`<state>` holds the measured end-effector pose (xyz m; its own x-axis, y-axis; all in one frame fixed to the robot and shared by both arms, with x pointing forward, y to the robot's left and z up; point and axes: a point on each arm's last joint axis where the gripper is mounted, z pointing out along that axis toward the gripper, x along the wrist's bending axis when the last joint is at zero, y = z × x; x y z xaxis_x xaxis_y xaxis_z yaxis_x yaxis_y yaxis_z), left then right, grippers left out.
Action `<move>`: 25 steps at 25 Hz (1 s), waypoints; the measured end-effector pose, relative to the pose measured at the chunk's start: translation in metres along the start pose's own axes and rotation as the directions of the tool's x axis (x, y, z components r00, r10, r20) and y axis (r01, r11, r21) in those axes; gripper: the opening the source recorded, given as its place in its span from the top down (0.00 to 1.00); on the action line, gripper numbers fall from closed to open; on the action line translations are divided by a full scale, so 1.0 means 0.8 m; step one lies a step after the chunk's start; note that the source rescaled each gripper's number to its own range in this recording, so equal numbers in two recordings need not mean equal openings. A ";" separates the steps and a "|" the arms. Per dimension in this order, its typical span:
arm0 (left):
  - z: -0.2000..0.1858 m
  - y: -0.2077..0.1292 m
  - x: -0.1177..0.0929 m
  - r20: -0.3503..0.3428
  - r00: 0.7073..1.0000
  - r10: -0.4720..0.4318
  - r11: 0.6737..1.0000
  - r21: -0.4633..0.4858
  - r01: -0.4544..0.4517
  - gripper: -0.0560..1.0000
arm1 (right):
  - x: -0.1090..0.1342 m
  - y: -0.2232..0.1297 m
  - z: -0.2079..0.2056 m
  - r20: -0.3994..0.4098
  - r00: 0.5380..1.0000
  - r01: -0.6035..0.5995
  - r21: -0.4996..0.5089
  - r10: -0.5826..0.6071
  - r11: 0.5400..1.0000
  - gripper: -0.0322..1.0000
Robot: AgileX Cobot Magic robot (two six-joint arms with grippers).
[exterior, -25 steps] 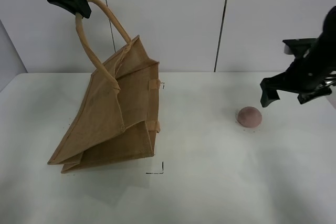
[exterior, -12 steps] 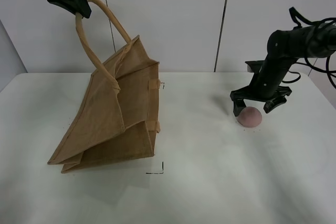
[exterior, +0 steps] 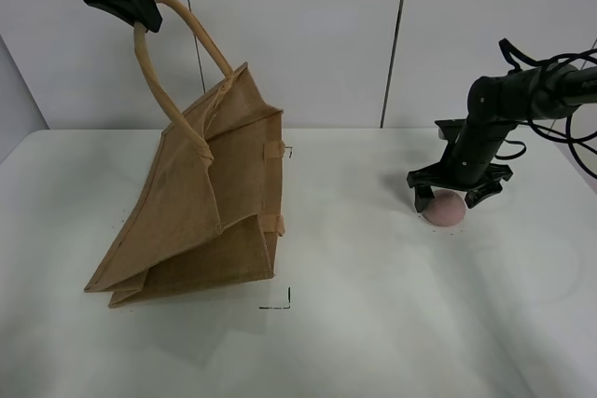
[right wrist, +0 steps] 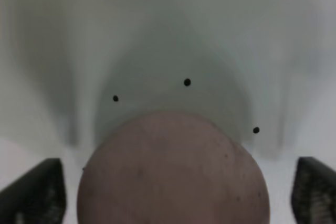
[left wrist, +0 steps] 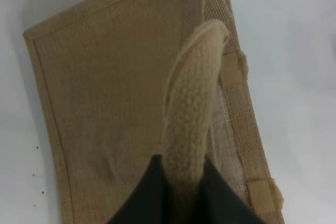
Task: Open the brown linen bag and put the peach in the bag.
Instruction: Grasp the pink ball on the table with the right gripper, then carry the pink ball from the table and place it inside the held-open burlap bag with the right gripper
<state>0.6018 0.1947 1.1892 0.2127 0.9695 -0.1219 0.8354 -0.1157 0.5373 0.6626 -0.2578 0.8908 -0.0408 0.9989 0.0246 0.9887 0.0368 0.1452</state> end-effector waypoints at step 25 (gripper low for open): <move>-0.028 -0.003 -0.002 0.005 1.000 0.014 0.999 -0.047 -0.014 0.95 | 0.138 0.045 -0.229 -0.428 0.847 0.135 -0.402 -0.316 0.906 0.97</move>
<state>0.5881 0.1984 1.2067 0.2273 0.9666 -0.1188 0.8078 -0.1190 0.5773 0.6673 -0.1518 1.0801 -0.4086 0.8212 0.3982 0.8319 0.1556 0.5327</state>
